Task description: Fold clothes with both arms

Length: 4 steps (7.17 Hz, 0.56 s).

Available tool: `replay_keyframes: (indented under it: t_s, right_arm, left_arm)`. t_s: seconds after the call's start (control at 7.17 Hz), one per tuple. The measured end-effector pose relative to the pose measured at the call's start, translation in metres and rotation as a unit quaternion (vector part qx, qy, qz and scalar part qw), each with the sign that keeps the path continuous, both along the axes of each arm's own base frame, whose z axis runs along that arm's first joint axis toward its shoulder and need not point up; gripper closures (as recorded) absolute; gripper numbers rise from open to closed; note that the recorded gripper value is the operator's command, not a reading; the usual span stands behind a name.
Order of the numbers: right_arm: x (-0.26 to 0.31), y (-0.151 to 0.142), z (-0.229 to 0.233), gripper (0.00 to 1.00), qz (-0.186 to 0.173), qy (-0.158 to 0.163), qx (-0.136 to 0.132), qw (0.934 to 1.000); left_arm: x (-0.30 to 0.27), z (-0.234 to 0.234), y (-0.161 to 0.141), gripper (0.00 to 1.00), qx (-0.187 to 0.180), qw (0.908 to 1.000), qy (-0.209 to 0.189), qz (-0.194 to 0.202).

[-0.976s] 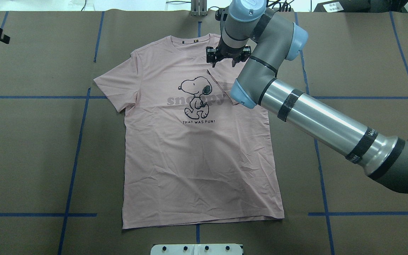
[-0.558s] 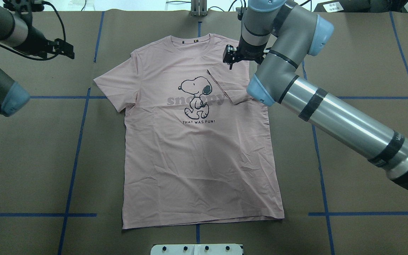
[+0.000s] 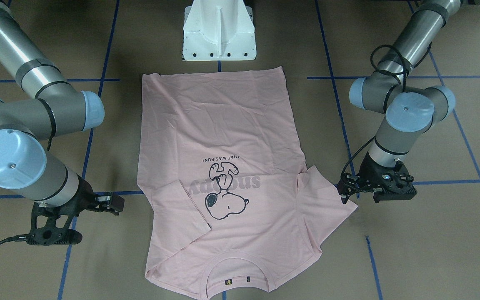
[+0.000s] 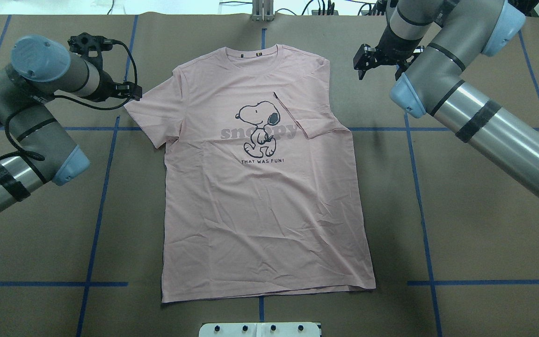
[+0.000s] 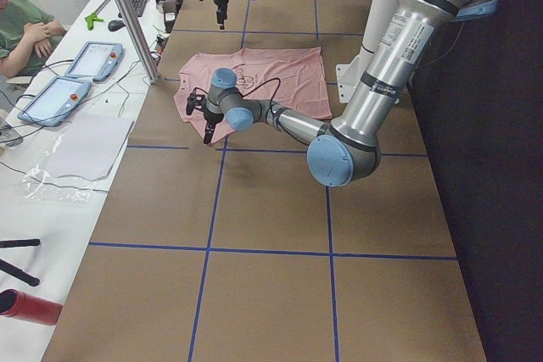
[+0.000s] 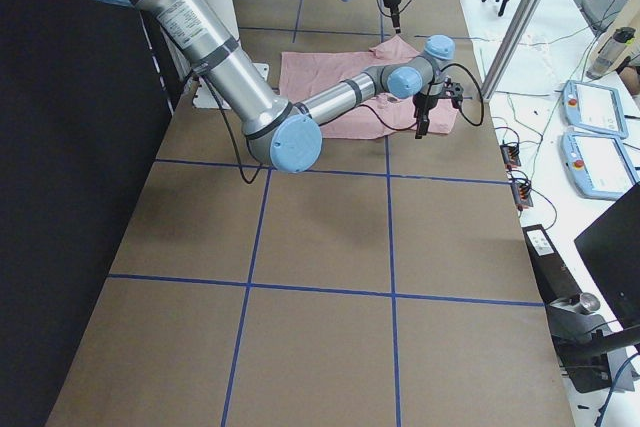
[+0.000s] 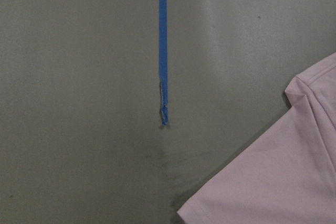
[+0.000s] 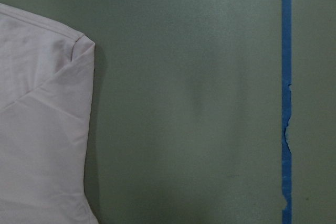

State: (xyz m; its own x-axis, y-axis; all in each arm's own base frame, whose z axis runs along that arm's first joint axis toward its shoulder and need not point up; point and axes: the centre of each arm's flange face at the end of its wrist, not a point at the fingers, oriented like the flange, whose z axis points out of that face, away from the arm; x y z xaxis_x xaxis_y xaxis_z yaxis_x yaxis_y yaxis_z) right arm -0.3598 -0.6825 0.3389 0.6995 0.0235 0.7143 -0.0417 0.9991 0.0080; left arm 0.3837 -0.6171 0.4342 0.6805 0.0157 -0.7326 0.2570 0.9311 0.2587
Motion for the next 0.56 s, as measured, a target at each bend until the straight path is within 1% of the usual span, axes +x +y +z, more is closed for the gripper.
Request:
replay_keyframes:
  t_s: [0.28, 0.42, 0.56]
  right_arm:
    - [0.006, -0.002, 0.002, 0.0, -0.001, -0.001, 0.001, 1.0]
    - [0.006, -0.002, 0.002, 0.0, -0.001, -0.001, 0.001, 1.0]
    - [0.006, -0.002, 0.002, 0.0, 0.0, 0.0, 0.002, 1.0]
  left_arm:
    - [0.014, 0.016, 0.002, 0.19, 0.001, 1.0, 0.001, 0.006]
    - [0.017, 0.021, 0.003, 0.3, 0.002, 1.0, 0.002, 0.008]
    - [0.02, 0.024, 0.004, 0.52, 0.002, 1.0, 0.002, 0.01]
